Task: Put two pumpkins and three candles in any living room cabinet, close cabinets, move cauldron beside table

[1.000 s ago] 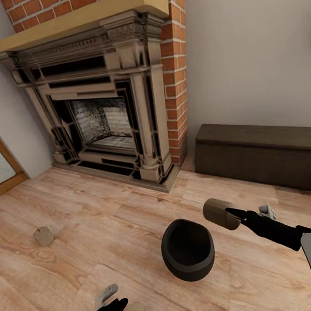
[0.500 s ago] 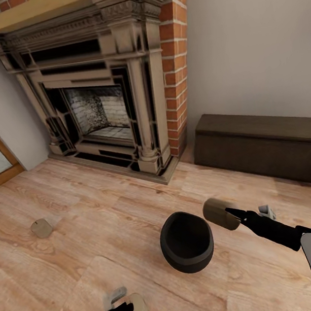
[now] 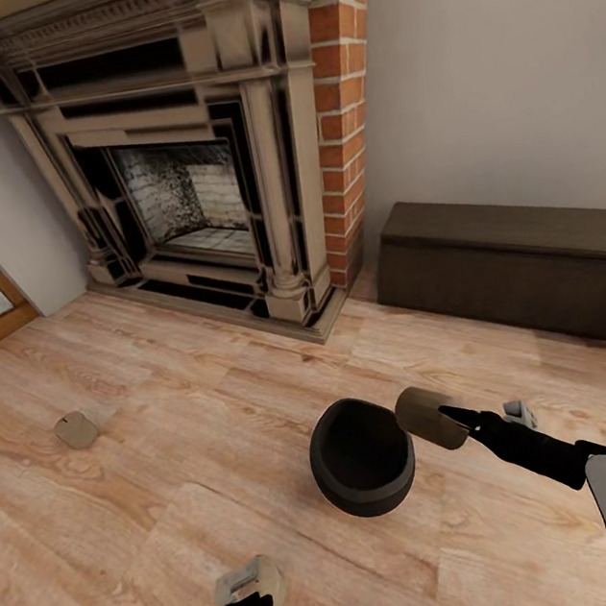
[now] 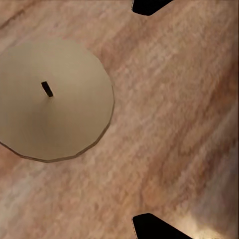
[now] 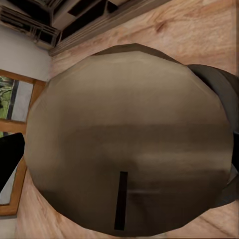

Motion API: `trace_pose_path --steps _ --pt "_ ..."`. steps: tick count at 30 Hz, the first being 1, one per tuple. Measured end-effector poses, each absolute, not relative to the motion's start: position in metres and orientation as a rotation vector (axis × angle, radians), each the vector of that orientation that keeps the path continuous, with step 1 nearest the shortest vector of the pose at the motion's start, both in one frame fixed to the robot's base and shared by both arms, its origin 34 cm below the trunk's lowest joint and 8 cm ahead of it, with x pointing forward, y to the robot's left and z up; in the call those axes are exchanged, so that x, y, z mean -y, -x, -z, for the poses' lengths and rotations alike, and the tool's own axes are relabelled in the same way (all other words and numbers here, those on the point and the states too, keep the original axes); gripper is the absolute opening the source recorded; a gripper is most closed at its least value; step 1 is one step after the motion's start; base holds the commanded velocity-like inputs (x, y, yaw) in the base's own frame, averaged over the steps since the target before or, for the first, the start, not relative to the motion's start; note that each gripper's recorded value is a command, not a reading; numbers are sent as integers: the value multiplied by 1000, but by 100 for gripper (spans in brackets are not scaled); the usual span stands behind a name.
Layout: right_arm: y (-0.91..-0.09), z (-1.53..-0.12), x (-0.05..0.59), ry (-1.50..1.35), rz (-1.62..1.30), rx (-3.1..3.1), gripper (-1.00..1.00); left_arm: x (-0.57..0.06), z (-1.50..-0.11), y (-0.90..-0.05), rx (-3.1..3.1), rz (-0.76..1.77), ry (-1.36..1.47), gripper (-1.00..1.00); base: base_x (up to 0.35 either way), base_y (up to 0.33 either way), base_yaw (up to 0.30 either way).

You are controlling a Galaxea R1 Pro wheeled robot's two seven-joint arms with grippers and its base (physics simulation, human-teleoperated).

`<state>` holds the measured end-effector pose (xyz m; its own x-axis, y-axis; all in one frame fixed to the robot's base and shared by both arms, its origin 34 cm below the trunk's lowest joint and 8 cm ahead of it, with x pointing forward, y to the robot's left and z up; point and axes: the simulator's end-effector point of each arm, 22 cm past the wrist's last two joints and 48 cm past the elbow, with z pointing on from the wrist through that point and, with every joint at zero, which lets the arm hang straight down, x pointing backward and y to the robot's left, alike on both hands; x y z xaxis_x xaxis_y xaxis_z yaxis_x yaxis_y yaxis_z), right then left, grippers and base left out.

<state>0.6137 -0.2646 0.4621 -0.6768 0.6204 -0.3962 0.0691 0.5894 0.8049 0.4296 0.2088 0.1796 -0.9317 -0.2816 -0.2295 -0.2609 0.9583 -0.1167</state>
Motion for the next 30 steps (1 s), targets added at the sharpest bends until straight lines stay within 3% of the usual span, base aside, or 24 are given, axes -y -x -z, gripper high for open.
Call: trace_pose_path --steps 11,30 --pt "-613 -452 265 -558 -1045 -2154 -100 -208 -171 -421 -2890 119 403 100 4 0 0" --pt "-613 -452 265 -558 -1045 -2154 -100 -206 -172 -420 -2892 122 392 100 144 1 0"
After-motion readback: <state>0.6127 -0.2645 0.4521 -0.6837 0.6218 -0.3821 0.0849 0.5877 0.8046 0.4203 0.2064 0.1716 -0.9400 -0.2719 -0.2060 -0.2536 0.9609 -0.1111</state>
